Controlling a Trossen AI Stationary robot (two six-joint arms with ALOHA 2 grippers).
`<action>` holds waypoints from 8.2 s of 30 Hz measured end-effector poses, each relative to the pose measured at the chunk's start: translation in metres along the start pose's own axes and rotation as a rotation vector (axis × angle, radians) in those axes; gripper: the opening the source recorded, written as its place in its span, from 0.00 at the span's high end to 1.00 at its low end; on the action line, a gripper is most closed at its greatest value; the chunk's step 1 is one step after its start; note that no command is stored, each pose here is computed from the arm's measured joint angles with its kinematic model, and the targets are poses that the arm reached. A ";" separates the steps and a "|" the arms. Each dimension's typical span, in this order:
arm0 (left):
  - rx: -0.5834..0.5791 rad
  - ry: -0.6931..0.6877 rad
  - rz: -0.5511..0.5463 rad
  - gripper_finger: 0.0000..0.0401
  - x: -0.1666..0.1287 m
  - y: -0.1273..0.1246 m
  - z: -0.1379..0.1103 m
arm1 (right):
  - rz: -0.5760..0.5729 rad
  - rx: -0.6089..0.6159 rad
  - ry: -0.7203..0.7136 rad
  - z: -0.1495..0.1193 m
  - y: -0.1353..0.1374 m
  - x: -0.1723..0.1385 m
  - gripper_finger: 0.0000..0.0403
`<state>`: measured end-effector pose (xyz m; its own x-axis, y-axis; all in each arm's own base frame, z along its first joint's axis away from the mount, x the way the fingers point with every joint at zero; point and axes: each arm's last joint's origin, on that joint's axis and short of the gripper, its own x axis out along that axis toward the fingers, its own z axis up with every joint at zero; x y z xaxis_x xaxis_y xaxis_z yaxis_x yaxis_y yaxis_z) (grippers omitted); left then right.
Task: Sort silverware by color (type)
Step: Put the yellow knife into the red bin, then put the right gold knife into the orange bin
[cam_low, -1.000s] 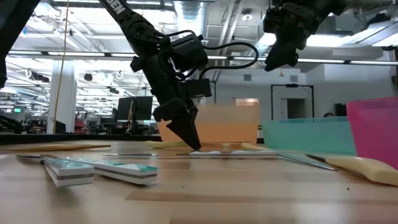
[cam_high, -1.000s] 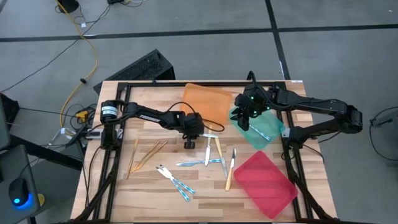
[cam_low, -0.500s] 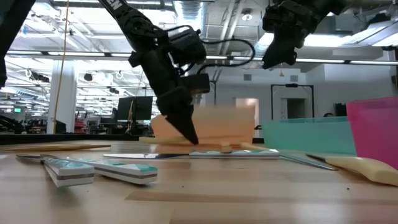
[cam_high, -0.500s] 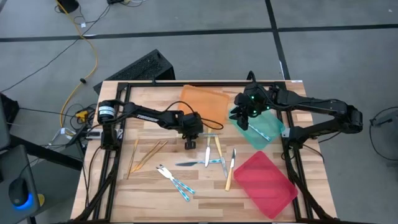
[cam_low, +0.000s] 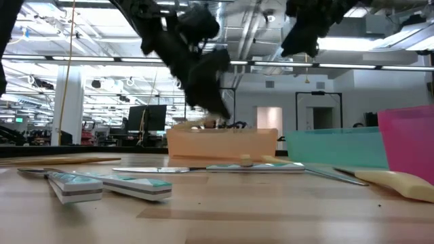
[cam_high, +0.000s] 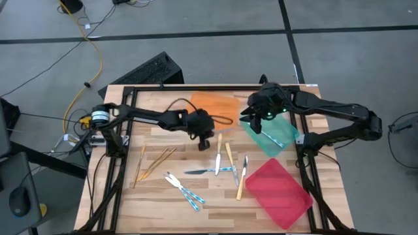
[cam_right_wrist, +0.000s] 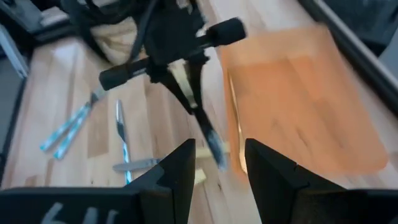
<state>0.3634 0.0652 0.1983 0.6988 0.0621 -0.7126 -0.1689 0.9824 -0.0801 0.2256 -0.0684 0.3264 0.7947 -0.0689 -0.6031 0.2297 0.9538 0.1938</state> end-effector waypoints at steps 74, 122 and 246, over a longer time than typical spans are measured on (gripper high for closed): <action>0.024 -0.951 -0.130 0.93 -0.153 -0.004 0.093 | 0.155 -0.185 -0.724 0.114 0.039 -0.009 0.86; -0.167 -0.403 -0.054 0.61 -0.124 0.037 0.051 | -0.164 0.803 0.336 -0.058 0.170 -0.061 0.86; -0.275 0.120 0.031 0.61 -0.102 -0.013 -0.008 | -0.238 0.122 -0.149 -0.011 -0.003 -0.008 0.43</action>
<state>0.2883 0.0448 0.2667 0.6057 0.0537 -0.7939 -0.3825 0.8945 -0.2313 0.2128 -0.0675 0.3222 0.7823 -0.3371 -0.5239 0.4779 0.8642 0.1575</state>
